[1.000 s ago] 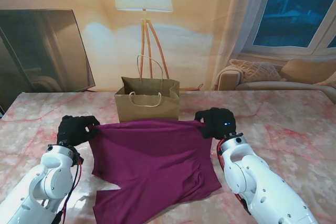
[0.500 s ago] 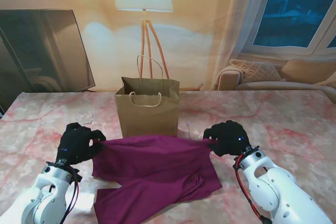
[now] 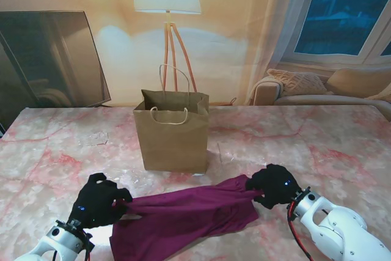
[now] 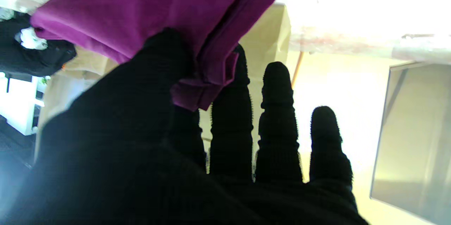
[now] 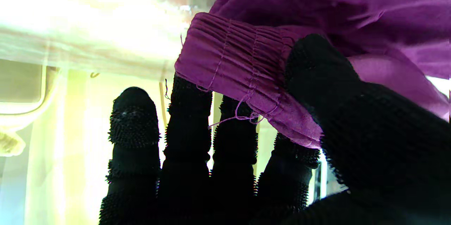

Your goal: Fold the socks and the shorts into the kraft paper bag

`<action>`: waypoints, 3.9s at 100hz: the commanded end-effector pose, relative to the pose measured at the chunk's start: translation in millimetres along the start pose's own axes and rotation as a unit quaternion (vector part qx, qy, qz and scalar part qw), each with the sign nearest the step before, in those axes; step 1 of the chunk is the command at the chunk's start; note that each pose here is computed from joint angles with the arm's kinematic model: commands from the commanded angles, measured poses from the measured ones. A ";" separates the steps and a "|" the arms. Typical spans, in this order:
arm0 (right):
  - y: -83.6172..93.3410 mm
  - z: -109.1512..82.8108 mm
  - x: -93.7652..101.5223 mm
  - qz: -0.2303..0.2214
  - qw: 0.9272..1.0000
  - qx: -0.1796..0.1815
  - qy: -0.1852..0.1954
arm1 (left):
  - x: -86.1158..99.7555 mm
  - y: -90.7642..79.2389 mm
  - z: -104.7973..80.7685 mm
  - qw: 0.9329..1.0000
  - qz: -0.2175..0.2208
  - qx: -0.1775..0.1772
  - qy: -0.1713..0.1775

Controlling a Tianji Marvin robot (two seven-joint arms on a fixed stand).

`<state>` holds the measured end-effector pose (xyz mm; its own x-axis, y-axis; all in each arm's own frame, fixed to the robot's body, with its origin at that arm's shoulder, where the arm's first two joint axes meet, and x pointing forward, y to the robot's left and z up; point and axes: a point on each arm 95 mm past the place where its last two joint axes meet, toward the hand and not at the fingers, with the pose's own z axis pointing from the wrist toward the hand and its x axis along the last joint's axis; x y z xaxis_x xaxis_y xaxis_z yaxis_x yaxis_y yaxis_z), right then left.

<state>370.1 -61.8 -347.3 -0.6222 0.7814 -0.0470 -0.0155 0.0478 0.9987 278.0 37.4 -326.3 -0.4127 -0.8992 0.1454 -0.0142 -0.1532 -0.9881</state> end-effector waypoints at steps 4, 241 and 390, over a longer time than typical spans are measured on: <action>-13.1 -8.8 6.9 -0.004 0.999 0.029 0.021 | 4.8 10.5 -10.6 0.999 0.003 -0.038 0.011; -47.6 48.3 82.0 0.242 0.927 0.059 -0.280 | 6.1 63.9 -8.3 0.987 -0.092 -0.126 -0.026; 89.8 69.6 112.0 0.137 0.969 0.024 -0.206 | 18.4 75.1 16.6 0.983 -0.106 -0.146 0.013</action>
<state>366.8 53.1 -257.4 -0.1986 0.9613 0.1910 0.1227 -0.1690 0.9780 286.4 2.2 -394.8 -0.3967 -0.8492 0.3486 -0.3558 -0.2078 -0.9112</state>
